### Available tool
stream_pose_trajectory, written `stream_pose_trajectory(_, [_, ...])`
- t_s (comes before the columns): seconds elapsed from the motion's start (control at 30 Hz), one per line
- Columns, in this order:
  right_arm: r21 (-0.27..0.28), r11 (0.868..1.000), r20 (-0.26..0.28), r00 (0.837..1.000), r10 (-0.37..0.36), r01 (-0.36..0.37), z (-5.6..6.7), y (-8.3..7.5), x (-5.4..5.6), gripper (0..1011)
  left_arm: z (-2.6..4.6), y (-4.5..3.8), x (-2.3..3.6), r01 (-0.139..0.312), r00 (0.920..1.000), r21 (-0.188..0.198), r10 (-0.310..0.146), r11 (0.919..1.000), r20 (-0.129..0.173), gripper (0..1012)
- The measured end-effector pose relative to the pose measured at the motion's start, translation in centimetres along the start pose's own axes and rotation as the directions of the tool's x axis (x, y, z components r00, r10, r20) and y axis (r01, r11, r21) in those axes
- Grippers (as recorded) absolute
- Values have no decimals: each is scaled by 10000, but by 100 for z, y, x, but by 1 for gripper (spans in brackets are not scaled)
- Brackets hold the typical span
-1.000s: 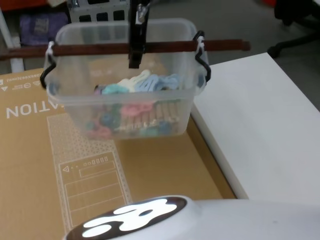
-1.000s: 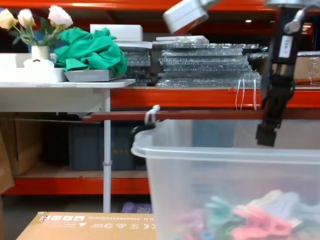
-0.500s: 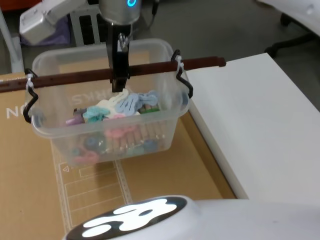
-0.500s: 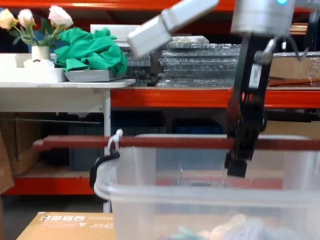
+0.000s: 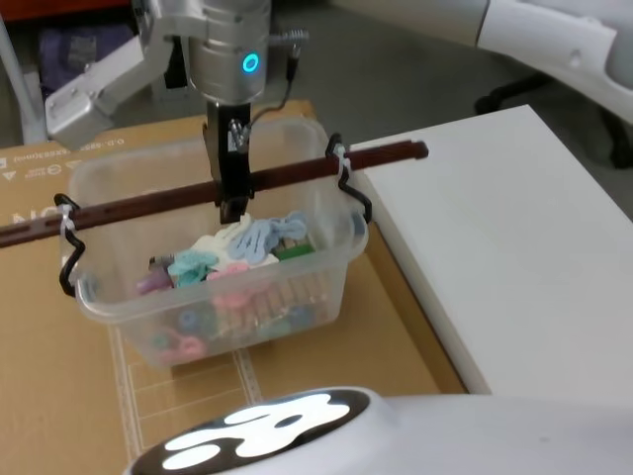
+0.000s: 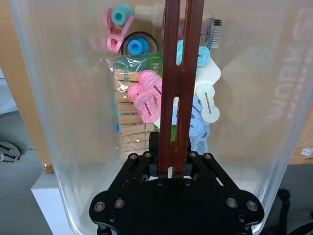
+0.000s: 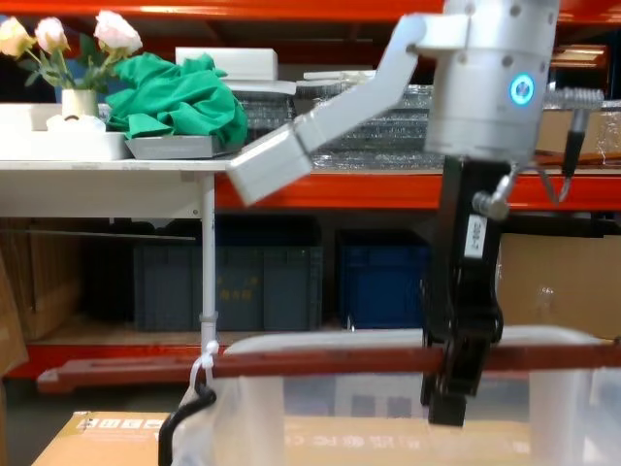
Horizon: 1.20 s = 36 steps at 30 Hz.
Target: Use one hand to grasp the basket and place it at the designated location.
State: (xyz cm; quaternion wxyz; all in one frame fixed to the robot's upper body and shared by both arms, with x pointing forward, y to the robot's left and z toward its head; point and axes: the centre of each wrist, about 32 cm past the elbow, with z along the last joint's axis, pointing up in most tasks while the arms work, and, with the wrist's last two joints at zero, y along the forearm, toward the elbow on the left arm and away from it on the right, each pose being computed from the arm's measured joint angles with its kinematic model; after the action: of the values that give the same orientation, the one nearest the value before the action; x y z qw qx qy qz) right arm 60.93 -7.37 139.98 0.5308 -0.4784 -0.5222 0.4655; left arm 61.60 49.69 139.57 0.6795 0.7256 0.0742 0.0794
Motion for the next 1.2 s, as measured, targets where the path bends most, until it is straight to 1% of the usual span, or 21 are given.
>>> stream_pose_trajectory(0.2, [134,9999,134,9999,54,-56,6,138,12,229,0,0,0,1,10000,0,-1,10000,0,0])
stream_pose_trajectory(0.37, [162,9998,189,9998,100,-103,6,209,17,228,0,0,0,0,10000,1,0,10000,0,0])
stream_pose_trajectory(0.47, [158,9998,212,9997,136,-140,4,283,14,228,0,0,0,0,10000,0,0,10000,0,0])
stream_pose_trajectory(0.67, [185,9997,215,9997,143,-146,2,331,9,228,0,0,0,0,10000,0,0,10000,0,0])
stream_pose_trajectory(1.07, [329,9993,124,9998,163,-167,-24,490,7,228,0,0,0,0,10000,0,0,10000,0,0])
stream_pose_trajectory(1.2, [340,9993,101,9998,171,-175,-29,508,4,228,0,0,0,0,10000,-1,0,10000,1,0])
